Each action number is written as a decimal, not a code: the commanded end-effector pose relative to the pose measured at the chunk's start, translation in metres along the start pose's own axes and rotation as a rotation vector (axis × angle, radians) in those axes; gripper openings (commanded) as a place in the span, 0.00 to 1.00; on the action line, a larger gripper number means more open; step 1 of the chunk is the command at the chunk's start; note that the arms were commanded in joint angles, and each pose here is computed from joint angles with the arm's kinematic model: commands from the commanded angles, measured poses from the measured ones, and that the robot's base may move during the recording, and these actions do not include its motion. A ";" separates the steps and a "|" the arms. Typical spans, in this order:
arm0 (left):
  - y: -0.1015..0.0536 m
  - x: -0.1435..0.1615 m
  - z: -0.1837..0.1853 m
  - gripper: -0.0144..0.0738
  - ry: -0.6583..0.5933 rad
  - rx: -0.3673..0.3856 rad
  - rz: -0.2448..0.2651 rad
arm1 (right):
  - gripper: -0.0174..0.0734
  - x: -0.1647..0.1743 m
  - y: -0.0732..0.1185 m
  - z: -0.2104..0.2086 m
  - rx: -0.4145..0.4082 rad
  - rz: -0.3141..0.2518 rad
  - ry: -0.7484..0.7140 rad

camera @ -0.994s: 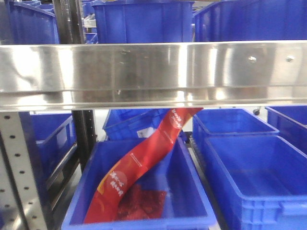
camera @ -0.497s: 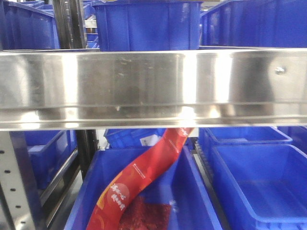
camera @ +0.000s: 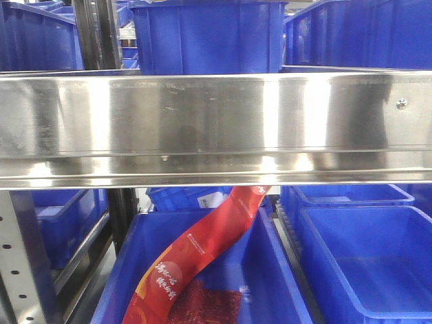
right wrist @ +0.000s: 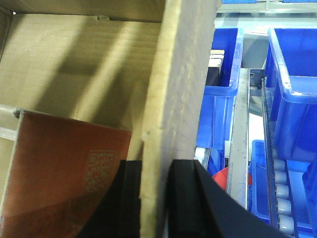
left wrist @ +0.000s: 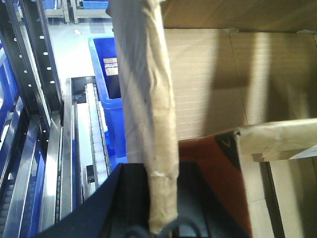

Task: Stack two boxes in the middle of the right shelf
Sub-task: 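Drive to the steel shelf rack holding the boxes in both grippers, then raise and push the boxes onto the middle shelf with both grippers, then open both grippers and withdraw them from the boxes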

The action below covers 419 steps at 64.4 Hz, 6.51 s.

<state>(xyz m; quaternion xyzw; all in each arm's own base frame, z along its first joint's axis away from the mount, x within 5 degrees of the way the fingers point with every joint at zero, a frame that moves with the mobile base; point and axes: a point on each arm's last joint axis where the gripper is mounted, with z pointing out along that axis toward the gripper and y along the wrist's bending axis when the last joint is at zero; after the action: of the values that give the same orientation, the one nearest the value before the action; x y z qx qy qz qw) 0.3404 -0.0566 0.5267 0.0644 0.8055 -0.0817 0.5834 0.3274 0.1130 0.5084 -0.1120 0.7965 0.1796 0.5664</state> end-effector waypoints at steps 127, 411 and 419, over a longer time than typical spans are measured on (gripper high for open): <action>-0.052 0.076 0.052 0.53 0.522 0.028 0.124 | 0.68 0.055 -0.009 0.044 -0.008 0.021 0.469; 0.020 0.392 -0.179 0.04 -0.348 -0.261 0.012 | 0.01 0.245 -0.028 -0.166 0.207 -0.168 -0.227; 0.020 0.392 -0.179 0.04 -0.348 -0.261 0.012 | 0.01 0.269 -0.037 -0.179 0.296 -0.120 -0.260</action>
<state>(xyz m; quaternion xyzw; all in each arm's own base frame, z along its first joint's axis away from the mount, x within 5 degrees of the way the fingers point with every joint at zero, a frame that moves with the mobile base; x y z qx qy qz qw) 0.0570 0.0034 0.2053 -0.0262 0.7047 0.0176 0.7088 0.1057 0.0194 0.3110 -0.0747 0.7367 0.0551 0.6698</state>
